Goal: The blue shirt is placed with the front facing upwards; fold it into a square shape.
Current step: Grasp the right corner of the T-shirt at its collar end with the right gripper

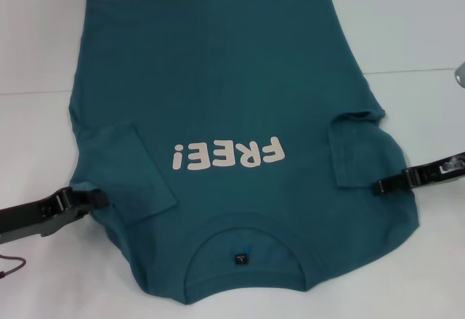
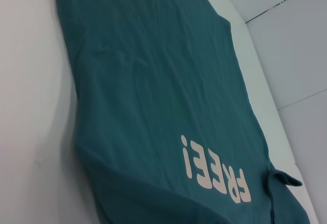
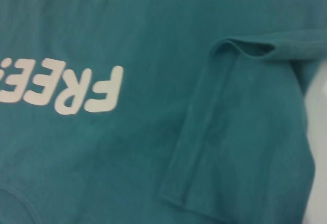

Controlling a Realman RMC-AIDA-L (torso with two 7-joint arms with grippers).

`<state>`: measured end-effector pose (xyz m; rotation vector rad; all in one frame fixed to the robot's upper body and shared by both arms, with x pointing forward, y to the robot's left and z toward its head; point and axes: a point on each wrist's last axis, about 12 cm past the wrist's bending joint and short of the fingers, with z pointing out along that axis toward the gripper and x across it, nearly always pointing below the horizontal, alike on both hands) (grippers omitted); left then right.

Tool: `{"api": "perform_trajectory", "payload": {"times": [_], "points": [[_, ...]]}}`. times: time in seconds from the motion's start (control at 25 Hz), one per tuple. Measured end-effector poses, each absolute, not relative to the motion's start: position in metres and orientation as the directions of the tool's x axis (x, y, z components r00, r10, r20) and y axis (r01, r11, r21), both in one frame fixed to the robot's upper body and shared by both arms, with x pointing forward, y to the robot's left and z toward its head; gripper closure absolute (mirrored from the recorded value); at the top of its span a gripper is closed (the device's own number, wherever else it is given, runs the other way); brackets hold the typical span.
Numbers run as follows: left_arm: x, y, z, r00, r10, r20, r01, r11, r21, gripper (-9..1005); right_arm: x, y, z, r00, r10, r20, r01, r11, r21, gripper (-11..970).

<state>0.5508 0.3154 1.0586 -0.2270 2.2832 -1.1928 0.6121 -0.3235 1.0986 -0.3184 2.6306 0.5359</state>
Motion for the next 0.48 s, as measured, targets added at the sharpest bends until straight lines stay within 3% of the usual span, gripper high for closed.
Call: {"api": "perform_trajectory", "payload": {"times": [0.48], "points": [[0.5503,0.3147,1.0585,-0.837,-0.386,-0.389,0.101,0.589,-0.802,947,0.6168,-0.3200,1.1047,-0.884,-0.120,-0.452,-0.290,0.899,0.328,246]]}}
